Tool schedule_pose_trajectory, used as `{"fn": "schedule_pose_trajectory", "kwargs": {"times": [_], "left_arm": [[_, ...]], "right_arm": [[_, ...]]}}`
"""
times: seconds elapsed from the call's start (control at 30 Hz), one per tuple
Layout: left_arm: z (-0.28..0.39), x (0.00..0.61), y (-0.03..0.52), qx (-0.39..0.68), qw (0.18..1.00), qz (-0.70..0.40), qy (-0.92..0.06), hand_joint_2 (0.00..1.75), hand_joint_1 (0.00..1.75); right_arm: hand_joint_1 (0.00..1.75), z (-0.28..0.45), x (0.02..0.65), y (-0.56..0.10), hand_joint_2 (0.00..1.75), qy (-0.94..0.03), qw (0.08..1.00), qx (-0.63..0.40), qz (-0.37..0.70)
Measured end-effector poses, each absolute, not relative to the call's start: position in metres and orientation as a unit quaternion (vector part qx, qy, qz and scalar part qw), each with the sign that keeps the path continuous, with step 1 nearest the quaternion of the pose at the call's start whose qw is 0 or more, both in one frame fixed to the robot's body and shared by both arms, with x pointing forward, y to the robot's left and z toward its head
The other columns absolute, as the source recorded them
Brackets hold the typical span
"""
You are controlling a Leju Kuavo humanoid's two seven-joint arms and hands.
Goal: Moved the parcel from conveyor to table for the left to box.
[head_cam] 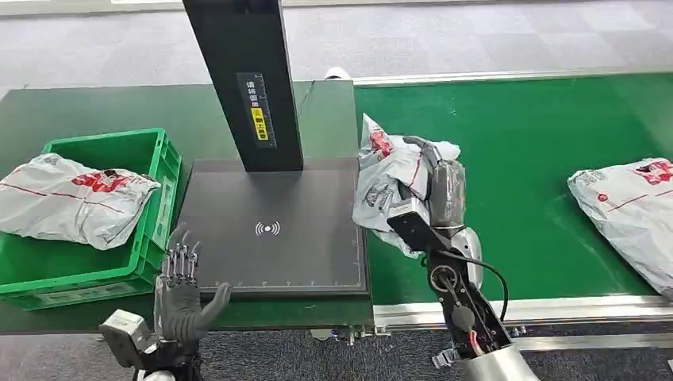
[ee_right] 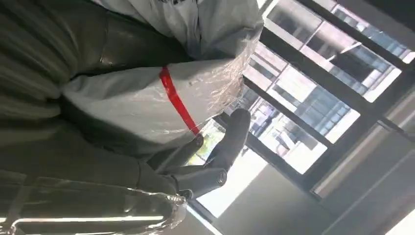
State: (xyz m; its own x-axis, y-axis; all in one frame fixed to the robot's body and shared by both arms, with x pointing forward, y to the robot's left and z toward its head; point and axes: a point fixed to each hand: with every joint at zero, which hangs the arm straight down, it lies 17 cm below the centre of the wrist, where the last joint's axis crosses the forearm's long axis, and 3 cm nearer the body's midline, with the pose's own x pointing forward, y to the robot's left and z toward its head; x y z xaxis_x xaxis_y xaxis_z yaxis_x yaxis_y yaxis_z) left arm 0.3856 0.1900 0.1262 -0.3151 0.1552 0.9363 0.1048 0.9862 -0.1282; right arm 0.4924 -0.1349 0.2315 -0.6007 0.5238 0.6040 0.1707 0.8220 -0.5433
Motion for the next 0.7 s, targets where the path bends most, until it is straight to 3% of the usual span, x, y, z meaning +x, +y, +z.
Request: {"fn": "schedule_pose_trajectory", "kwargs": {"times": [0.17, 0.4, 0.7], "left_arm": [[0.138, 0.388, 0.197, -0.07, 0.565, 0.042, -0.821, 1.75, 0.0], [0.149, 0.393, 0.194, -0.072, 0.552, 0.045, -0.83, 1.75, 0.0], [0.159, 0.399, 0.184, -0.092, 0.543, 0.037, -0.834, 1.75, 0.0]], "right_arm": [[1.75, 0.239, 0.489, -0.102, 1.75, -0.876, 0.387, -0.175, 0.229], [1.75, 0.122, 0.476, 0.008, 1.75, -0.745, 0.488, -0.028, 0.454], [1.75, 0.065, 0.453, 0.033, 1.75, -0.67, 0.503, 0.009, 0.545]]}}
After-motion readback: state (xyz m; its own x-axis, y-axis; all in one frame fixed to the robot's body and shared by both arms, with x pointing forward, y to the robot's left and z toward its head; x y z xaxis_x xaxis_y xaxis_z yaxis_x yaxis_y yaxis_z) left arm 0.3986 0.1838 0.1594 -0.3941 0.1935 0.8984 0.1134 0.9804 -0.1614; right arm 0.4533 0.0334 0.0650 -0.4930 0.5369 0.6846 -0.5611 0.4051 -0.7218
